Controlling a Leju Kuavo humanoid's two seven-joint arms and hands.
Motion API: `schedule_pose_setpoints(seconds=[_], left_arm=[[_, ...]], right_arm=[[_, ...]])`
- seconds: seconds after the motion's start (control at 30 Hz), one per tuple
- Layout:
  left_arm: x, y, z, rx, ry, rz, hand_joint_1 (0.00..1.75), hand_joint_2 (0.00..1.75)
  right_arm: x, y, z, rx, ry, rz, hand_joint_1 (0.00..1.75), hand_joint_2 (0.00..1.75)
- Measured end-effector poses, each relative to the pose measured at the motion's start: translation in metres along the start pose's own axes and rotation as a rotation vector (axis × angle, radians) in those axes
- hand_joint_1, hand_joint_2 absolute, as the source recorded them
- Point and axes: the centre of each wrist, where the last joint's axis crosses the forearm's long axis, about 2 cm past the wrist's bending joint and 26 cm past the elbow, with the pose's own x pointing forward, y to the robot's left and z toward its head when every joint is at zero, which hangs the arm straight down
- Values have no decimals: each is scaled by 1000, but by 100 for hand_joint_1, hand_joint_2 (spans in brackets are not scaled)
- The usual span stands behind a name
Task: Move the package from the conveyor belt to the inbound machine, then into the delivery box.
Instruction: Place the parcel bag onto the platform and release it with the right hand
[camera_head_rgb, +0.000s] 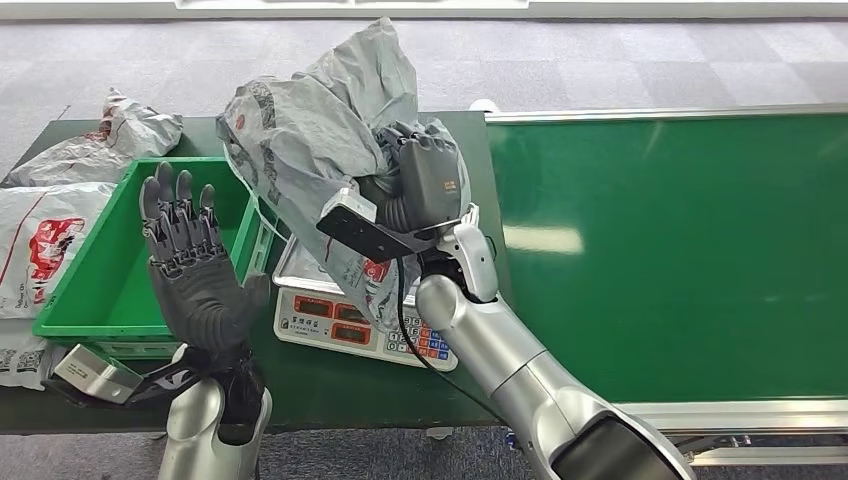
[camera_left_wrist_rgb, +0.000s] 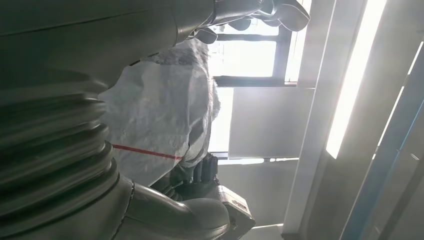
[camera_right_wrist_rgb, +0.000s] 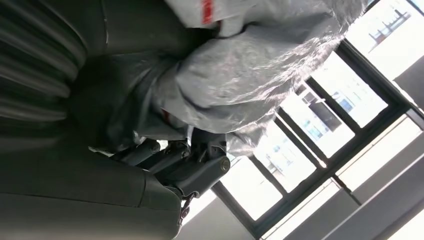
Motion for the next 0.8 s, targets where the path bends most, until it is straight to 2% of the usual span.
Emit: schedule_pose_setpoints(seconds=[0.33, 0.47, 0.63, 0.8], left_arm=[[0, 2, 2, -3, 4, -20, 0, 175], [1, 3, 4, -9, 6, -34, 0, 175], [6, 4, 6, -9, 0, -42, 0, 175], [8, 4, 7, -10, -6, -46, 0, 175]], right_arm=[[-12, 10, 13, 84, 35, 59, 0, 0], [-14, 13, 15, 132, 70, 63, 0, 175], [-17, 16, 17, 236, 157, 84, 0, 175], [-18, 16, 17, 264, 182, 90, 0, 175]])
